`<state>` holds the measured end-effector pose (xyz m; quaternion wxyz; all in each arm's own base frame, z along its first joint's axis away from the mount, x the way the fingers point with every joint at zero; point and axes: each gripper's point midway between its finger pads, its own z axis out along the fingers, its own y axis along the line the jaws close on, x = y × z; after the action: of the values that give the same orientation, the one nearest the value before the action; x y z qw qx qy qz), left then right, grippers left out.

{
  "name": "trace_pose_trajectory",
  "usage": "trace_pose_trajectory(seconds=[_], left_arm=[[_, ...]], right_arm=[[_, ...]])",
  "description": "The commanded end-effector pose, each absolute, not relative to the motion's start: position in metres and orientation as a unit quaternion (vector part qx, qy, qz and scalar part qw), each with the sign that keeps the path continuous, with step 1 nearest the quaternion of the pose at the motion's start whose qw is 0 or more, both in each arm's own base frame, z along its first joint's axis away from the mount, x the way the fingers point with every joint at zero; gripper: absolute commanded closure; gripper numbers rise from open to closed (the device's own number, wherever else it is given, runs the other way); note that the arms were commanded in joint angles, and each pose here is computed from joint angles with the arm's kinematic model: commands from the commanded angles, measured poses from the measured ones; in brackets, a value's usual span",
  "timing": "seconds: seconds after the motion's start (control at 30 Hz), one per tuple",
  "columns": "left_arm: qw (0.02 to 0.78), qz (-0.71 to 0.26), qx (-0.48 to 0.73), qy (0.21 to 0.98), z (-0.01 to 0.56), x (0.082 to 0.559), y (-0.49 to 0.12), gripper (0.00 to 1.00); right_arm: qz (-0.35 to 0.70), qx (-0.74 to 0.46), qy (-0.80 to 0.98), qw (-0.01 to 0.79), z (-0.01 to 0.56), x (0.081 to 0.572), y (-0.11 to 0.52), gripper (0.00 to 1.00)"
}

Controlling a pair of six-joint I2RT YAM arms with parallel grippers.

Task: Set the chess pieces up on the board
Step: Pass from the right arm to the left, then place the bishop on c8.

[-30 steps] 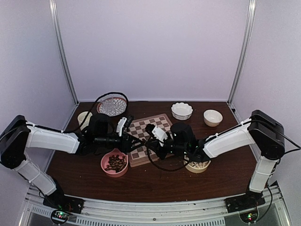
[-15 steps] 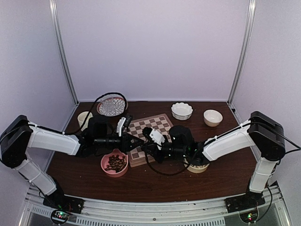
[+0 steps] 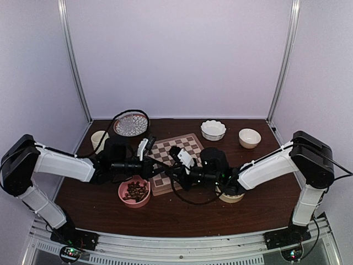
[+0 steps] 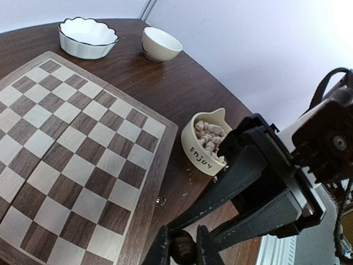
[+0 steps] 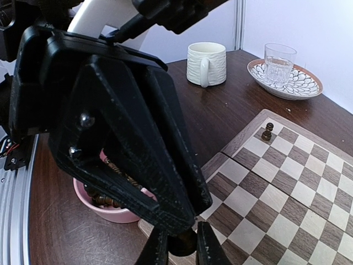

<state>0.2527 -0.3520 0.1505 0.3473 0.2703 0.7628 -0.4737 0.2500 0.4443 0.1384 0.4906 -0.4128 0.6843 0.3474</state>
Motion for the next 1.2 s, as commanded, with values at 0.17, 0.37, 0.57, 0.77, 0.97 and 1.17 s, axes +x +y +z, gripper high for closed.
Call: trace_pose_trajectory(seconds=[0.17,0.37,0.57,0.77,0.97,1.17], left_arm=[[0.365,-0.464,0.275,0.759,0.159,0.26,-0.352,1.0],[0.385,-0.401,0.276,0.784,0.153,0.274,-0.341,1.0],[0.403,-0.314,0.254,0.821,0.142,0.299,-0.322,1.0],[0.398,-0.301,0.194,0.845,0.149,0.345,-0.308,1.0],[0.433,-0.302,0.125,0.84,0.15,0.394,-0.301,1.0],[0.446,-0.226,0.162,0.851,0.158,0.438,-0.309,1.0]], right_arm=[[0.351,-0.405,0.685,0.494,0.14,0.251,0.446,0.74],[0.335,-0.397,0.687,0.508,0.145,0.254,0.439,0.51],[0.296,-0.353,0.709,0.534,0.155,0.27,0.419,0.47],[0.261,-0.319,0.724,0.554,0.162,0.28,0.399,0.46],[0.24,-0.299,0.728,0.568,0.174,0.28,0.378,0.43],[0.222,-0.224,0.768,0.558,0.173,0.288,0.352,0.4]])
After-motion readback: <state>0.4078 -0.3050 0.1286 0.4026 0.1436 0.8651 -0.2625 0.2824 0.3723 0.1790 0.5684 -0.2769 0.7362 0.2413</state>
